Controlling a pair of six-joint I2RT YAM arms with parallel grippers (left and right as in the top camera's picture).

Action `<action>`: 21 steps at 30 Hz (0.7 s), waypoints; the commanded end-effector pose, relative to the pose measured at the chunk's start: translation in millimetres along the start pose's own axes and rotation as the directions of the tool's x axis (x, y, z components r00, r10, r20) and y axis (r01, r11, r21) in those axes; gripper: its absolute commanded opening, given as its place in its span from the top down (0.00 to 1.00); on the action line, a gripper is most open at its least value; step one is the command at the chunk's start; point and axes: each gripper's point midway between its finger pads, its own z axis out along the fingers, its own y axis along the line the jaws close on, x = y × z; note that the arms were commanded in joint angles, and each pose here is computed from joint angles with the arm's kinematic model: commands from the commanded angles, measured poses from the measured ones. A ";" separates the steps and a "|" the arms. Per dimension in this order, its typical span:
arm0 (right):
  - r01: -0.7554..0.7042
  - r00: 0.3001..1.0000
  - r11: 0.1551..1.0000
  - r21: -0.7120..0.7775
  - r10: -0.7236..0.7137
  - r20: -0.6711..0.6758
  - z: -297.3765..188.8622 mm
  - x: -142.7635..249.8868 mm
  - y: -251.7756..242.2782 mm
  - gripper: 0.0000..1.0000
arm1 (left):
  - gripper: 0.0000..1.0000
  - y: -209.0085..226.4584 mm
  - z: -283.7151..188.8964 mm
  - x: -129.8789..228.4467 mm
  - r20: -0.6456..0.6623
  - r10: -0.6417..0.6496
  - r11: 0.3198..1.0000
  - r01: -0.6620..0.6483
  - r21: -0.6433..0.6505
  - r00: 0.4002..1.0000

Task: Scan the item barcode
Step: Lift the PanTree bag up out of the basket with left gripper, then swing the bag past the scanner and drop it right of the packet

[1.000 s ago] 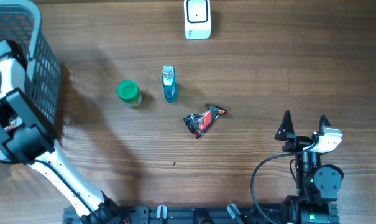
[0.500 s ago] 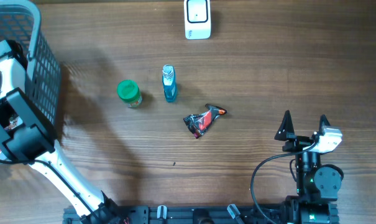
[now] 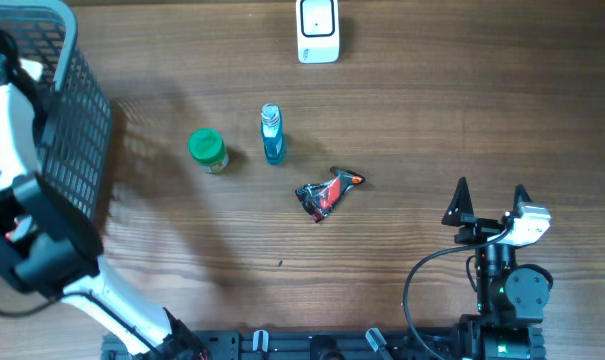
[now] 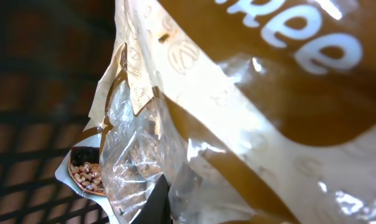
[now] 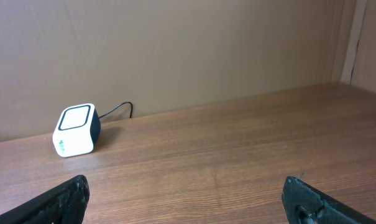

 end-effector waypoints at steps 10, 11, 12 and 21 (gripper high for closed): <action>0.020 1.000 1.000 -0.017 -0.020 0.002 -0.1 -0.2 3.1 0.00 | 0.96 56.9 -109.7 -21.4 0.205 -0.255 0.965 0.238 0.106 0.945; 0.020 1.000 1.000 -0.017 -0.020 0.002 -0.1 -0.2 3.1 0.00 | 0.96 61.2 -125.7 -23.1 0.235 -0.272 0.960 0.245 0.139 0.933; 0.019 1.000 1.000 -0.017 -0.019 0.002 -0.1 -0.2 3.1 0.00 | 0.96 65.7 -140.6 -24.8 0.262 -0.300 0.950 0.262 0.171 0.917; 0.019 1.000 1.000 -0.017 -0.019 0.002 -0.1 -0.2 3.1 0.00 | 0.96 57.3 -335.9 -13.5 0.454 -0.518 0.692 0.043 0.721 0.725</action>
